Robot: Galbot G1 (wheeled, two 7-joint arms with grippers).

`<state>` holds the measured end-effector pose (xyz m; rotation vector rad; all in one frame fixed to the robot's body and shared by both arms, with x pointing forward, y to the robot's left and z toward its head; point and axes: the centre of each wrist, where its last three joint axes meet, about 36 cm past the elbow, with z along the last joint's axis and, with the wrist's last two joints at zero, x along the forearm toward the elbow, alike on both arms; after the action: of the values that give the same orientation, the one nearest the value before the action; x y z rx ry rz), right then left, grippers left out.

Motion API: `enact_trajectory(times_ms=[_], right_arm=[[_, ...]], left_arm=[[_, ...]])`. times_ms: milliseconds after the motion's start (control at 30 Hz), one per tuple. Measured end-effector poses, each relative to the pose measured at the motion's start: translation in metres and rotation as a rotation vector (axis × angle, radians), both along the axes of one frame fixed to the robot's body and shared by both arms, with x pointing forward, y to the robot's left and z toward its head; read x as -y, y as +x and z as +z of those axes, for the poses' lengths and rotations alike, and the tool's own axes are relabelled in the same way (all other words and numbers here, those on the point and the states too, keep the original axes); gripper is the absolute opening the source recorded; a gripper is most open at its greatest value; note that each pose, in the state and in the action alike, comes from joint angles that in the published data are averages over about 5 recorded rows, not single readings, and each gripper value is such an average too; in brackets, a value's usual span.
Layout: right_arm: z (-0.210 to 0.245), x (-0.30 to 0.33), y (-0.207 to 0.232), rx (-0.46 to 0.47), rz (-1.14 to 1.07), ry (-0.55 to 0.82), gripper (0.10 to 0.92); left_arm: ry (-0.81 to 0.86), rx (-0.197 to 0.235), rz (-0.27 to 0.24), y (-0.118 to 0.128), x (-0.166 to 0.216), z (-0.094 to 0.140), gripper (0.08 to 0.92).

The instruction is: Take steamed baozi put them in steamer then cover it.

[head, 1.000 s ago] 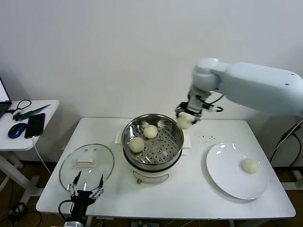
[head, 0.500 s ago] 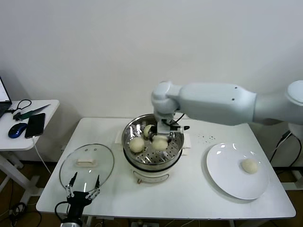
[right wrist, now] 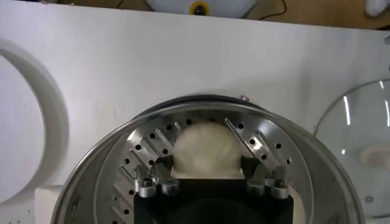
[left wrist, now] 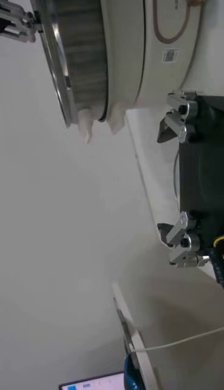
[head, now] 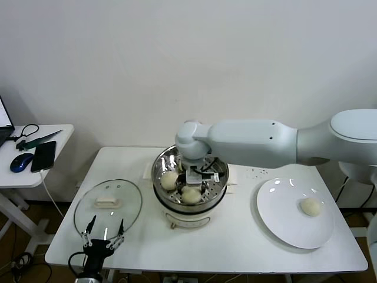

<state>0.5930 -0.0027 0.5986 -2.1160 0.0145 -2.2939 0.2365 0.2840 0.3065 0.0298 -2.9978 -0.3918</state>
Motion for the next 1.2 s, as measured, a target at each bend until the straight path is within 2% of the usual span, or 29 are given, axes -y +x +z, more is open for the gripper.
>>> enact_trajectory(times_ms=[100, 300, 567, 733, 933, 1200], right_arm=[[-0.001, 0.000, -0.001, 0.001, 0.004, 0.001, 0.817], [0.009, 0.003, 0.004, 0.018, -0.009, 0.015, 0.823], [0.043, 0.036, 0.028, 0.060, -0.135, 0.071, 0.823], [0.071, 0.082, 0.046, 0.077, -0.330, 0.159, 0.823], [0.088, 0.157, 0.059, 0.082, -0.668, 0.272, 0.823], [0.066, 0.273, 0.055, 0.039, -1.097, 0.359, 0.823]], left_arm=[[-0.001, 0.000, 0.000, 0.000, 0.000, 0.000, 0.823], [-0.001, -0.003, -0.003, 0.000, 0.001, -0.001, 0.823], [0.001, -0.006, -0.008, -0.002, 0.000, -0.001, 0.823], [0.004, -0.005, -0.014, -0.002, 0.000, 0.000, 0.823], [0.010, 0.000, -0.018, -0.001, -0.001, 0.002, 0.823], [0.015, -0.004, -0.017, -0.003, -0.004, 0.002, 0.823]])
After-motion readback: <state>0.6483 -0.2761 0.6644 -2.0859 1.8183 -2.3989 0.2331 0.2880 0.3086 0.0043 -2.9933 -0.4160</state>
